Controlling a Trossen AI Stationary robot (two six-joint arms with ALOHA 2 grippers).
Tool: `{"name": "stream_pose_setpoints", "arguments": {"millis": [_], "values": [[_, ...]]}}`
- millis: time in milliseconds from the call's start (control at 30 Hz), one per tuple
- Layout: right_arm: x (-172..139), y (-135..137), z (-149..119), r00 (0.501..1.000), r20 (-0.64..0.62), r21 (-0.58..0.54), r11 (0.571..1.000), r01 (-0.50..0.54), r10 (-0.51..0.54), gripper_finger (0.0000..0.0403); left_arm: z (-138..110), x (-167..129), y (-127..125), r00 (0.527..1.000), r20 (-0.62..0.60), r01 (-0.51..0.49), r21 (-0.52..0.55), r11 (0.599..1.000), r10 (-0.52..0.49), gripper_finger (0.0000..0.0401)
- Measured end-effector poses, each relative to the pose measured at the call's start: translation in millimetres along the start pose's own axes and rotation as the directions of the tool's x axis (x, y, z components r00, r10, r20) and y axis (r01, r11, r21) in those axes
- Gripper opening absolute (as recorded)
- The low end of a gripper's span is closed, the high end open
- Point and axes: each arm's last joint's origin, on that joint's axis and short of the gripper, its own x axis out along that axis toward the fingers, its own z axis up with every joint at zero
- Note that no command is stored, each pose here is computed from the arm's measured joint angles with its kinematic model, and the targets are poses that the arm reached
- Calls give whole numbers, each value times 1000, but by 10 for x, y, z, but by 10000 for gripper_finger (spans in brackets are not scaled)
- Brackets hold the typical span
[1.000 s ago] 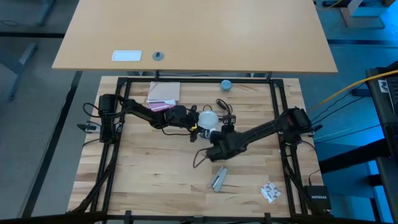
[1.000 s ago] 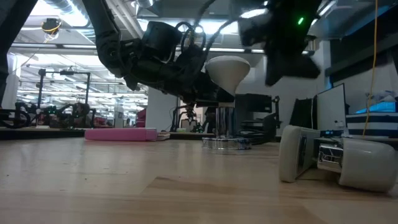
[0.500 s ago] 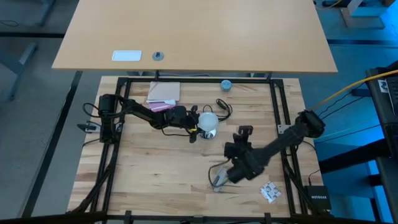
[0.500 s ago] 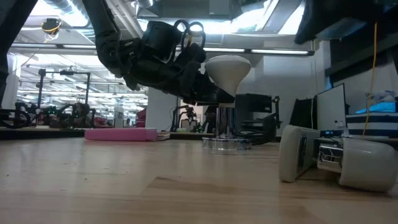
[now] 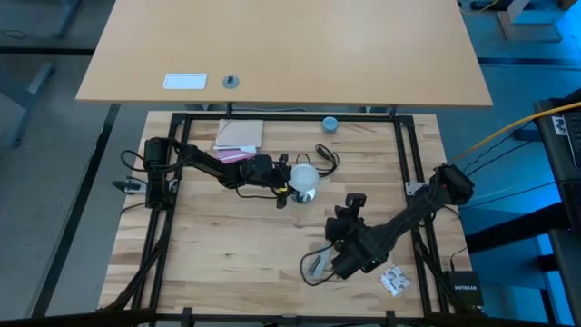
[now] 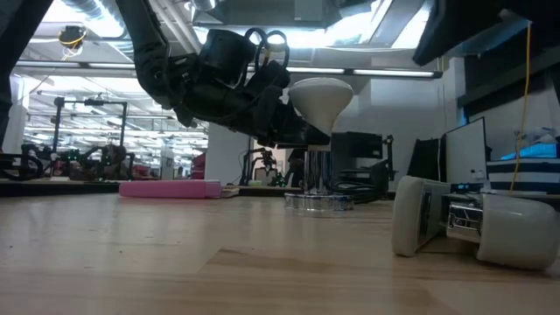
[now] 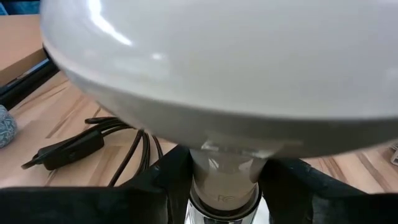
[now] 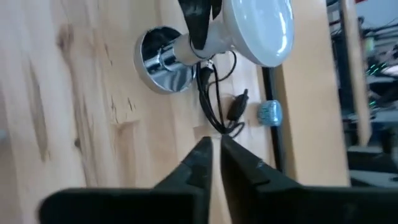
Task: Screw lightbulb
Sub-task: Insert light bulb into the lamp
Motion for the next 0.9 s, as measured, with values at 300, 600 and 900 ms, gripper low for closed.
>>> {"name": "stream_pose_setpoints", "arguments": {"millis": [300,600,900], "values": [[402,-5,255,1000,-9,81,997,-17,18,175,-1,0,0,1000,0,-1,0,1000,1,155],[1097,301,159,988,-90,-87,987,-133,125,167,1,0,-1,1000,0,0,-3,1000,0,155],[767,-272,-301,970,-233,-214,977,21,-72,131,1,0,-1,1000,0,-1,-7,1000,1,155]]}}
